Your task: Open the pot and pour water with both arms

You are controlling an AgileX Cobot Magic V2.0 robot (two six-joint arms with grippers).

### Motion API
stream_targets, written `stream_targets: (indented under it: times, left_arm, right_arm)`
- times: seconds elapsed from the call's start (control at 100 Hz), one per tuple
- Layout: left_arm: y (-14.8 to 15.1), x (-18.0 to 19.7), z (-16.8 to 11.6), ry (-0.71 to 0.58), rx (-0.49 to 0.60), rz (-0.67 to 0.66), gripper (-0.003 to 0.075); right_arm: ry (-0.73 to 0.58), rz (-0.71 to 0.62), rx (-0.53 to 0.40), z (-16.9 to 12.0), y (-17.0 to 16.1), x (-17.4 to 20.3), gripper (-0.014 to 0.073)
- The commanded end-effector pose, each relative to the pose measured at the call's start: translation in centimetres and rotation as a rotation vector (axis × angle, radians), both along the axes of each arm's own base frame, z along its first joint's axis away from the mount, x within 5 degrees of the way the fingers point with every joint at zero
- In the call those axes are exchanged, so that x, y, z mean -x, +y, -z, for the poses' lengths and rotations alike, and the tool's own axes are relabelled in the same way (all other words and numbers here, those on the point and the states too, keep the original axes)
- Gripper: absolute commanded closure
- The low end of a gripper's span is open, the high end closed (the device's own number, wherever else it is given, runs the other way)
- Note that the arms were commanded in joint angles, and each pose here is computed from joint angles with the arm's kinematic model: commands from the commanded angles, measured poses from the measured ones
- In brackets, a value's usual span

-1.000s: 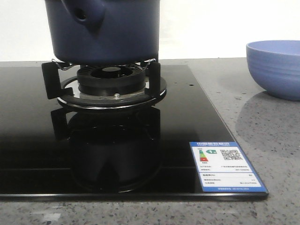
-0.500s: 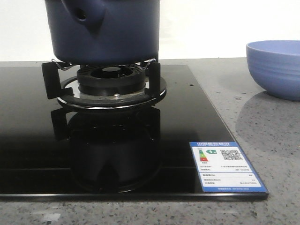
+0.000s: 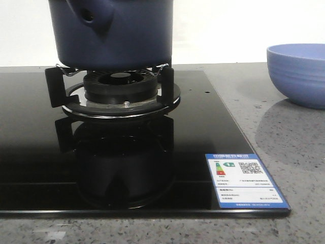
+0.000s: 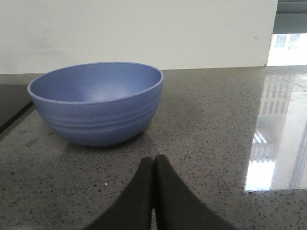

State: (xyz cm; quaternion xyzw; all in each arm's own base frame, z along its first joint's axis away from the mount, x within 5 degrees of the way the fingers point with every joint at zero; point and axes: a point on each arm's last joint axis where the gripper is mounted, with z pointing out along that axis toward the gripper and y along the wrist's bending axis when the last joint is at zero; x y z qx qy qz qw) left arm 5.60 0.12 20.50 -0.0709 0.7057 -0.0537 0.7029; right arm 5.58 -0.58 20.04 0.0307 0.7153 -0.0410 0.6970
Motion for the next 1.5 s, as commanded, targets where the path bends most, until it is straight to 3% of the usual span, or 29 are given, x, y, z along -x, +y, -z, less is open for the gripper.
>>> stream_targets:
  times: [0.0,0.15,0.39,0.46,0.55,0.65,0.84,0.94,1.09,1.17,1.27,1.36,1.49]
  left_arm:
    - [0.0,0.1,0.4,-0.06,0.018,0.003,0.0741]
    - [0.0,0.1,0.2,-0.086,0.109,0.006,0.0741]
    - [0.1,0.1,0.0,-0.118,0.555,0.018,0.0741]
    - [0.1,0.1,-0.1,-0.119,0.642,0.022,0.0741]
    - [-0.1,0.2,-0.8,-0.121,0.67,0.04,0.0741]
    - [-0.6,0.6,-2.5,-0.098,0.58,0.09,0.0741]
    - [-2.1,1.2,-7.7,0.022,0.23,0.229,0.0741]
    - [-3.0,1.1,-10.3,0.075,0.051,0.345,0.0741]
    - [-3.7,0.5,-13.3,0.044,-0.003,0.476,0.0741]
    - [-4.0,0.1,-14.5,0.026,-0.061,0.523,0.074]
    - [-4.4,-0.7,-15.7,0.02,-0.061,0.556,0.0729]
    - [-4.7,-1.7,-16.6,0.031,-0.063,0.572,0.0671]
    - [-5.4,-3.4,-17.5,0.047,-0.088,0.592,0.0498]
  right_arm:
    - [-0.083,-0.003,0.007,-0.1,0.0,0.0,0.0638]
    - [-0.104,-0.007,-0.106,-0.2,0.0,0.0,0.0638]
    - [-0.192,-0.01,-0.512,-0.6,-0.1,0.1,0.0638]
    - [-0.195,-0.013,-0.557,-0.7,-0.1,0.1,0.0638]
    - [-0.184,-0.041,-0.547,-1.9,0.2,0.3,0.0638]
    - [-0.137,-0.085,-0.461,-3.6,0.7,0.7,0.0638]
    - [0.053,-0.156,-0.224,-7.3,1.5,0.3,0.0638]
    - [0.069,-0.215,-0.149,-9.4,1.8,-0.2,0.0638]
    - [0.112,-0.299,-0.042,-11.4,2.3,-1.1,0.0638]
    - [0.127,-0.341,-0.031,-12.2,2.6,-1.5,0.0638]
    - [0.124,-0.369,-0.028,-13.0,2.9,-1.7,0.0621]
    - [0.103,-0.367,-0.026,-13.8,2.9,-1.8,0.0513]
    - [0.078,-0.359,-0.026,-14.3,2.8,-1.9,0.0221]
